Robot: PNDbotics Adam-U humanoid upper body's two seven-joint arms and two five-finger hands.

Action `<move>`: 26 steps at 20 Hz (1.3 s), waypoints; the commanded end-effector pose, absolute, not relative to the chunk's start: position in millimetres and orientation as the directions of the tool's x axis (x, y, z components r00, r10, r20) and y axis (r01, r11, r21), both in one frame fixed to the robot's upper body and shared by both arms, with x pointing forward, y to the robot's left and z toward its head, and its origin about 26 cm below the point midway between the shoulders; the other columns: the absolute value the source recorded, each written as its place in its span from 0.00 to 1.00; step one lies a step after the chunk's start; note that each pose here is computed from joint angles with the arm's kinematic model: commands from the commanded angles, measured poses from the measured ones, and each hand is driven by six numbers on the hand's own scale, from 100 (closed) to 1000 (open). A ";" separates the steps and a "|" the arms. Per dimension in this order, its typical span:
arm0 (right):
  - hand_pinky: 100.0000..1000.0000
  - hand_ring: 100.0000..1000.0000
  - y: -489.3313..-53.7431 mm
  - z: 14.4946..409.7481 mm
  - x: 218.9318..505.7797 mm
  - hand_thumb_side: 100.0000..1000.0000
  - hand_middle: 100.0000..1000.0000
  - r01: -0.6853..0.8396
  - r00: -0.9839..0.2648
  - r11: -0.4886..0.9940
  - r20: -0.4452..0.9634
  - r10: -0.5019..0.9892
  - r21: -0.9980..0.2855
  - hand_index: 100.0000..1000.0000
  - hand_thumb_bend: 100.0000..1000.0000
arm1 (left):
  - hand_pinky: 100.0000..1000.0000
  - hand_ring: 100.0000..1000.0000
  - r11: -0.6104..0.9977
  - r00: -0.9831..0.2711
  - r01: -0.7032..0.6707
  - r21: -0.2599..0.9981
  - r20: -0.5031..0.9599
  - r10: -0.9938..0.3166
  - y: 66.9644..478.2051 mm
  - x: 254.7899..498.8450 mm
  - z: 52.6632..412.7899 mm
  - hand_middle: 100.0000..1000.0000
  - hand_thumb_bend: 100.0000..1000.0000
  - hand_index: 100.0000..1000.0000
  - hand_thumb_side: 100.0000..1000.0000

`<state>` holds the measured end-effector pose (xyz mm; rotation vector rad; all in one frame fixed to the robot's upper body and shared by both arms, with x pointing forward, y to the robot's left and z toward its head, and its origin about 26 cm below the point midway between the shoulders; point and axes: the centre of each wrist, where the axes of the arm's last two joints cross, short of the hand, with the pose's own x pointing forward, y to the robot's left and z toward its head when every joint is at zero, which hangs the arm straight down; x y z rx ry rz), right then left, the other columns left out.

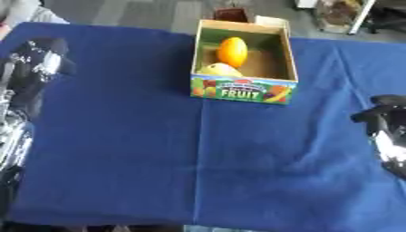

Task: Pick up objects on the table and place them in the box.

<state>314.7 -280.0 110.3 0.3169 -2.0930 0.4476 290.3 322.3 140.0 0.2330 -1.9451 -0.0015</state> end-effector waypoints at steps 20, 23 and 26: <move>0.67 0.55 -284.1 118.6 315.2 0.00 0.43 -0.379 -0.546 0.900 0.837 -0.030 -0.215 0.68 0.00 | 0.47 0.46 0.981 -0.367 -0.147 0.129 0.913 -0.176 321.9 289.5 143.6 0.50 0.28 0.61 0.33; 0.67 0.55 -284.4 118.4 315.2 0.00 0.43 -0.377 -0.545 0.901 0.838 -0.030 -0.213 0.68 0.00 | 0.47 0.46 0.981 -0.365 -0.145 0.127 0.915 -0.173 321.5 289.6 142.9 0.50 0.28 0.61 0.33; 0.67 0.55 -284.2 118.3 315.1 0.00 0.43 -0.379 -0.545 0.900 0.838 -0.030 -0.214 0.68 0.00 | 0.47 0.46 0.981 -0.364 -0.144 0.127 0.915 -0.172 321.4 289.3 142.3 0.49 0.29 0.61 0.33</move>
